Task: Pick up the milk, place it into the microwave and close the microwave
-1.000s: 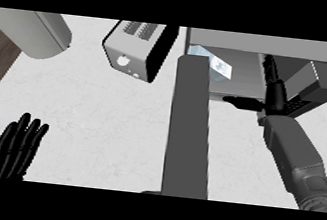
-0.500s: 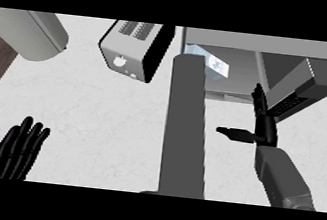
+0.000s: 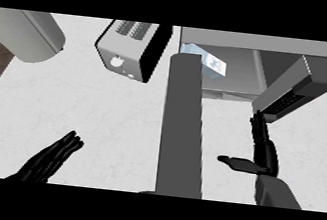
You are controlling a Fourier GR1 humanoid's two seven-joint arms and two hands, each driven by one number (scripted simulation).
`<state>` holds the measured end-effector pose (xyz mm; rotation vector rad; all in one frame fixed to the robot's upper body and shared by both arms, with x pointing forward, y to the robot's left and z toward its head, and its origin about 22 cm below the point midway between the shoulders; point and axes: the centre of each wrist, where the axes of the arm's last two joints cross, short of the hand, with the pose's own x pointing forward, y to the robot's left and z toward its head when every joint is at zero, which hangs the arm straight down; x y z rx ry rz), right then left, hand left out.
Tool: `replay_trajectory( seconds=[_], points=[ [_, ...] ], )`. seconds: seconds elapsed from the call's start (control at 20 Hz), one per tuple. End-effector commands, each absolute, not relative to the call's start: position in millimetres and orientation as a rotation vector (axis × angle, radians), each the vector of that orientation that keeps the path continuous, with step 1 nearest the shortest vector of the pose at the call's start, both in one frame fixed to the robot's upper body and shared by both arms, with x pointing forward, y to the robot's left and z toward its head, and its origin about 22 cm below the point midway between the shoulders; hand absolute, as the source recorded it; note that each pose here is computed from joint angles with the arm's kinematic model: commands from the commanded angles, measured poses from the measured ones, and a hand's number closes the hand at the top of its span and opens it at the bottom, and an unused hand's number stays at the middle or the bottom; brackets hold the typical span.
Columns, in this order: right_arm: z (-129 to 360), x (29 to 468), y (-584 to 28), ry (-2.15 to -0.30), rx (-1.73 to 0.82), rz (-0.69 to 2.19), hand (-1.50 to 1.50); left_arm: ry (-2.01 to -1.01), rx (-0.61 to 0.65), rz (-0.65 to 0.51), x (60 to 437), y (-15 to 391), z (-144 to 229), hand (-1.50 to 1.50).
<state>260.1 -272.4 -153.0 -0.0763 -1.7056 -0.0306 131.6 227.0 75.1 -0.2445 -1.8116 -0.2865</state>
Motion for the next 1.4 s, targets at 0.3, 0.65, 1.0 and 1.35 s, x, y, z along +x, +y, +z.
replay_trajectory(
  seconds=[0.3, 0.65, 1.0, 1.35],
  points=[
    [-175, 176, -302, -1.764, 0.034, -0.091, -1.50, -1.794, -0.319, -0.392, 172, 199, 54, 1.50],
    [-163, 148, -301, -1.783, 0.030, -0.126, -1.50, -1.757, -0.362, -0.556, 211, 170, 75, 1.50],
    [-151, 108, -332, -1.782, -0.010, -0.110, -1.50, -1.581, -0.498, -0.772, 207, 127, 30, 1.50],
    [-134, 80, -338, -1.830, 0.025, -0.091, -1.50, -1.630, -0.479, -0.929, 219, 72, 27, 1.50]
  ],
)
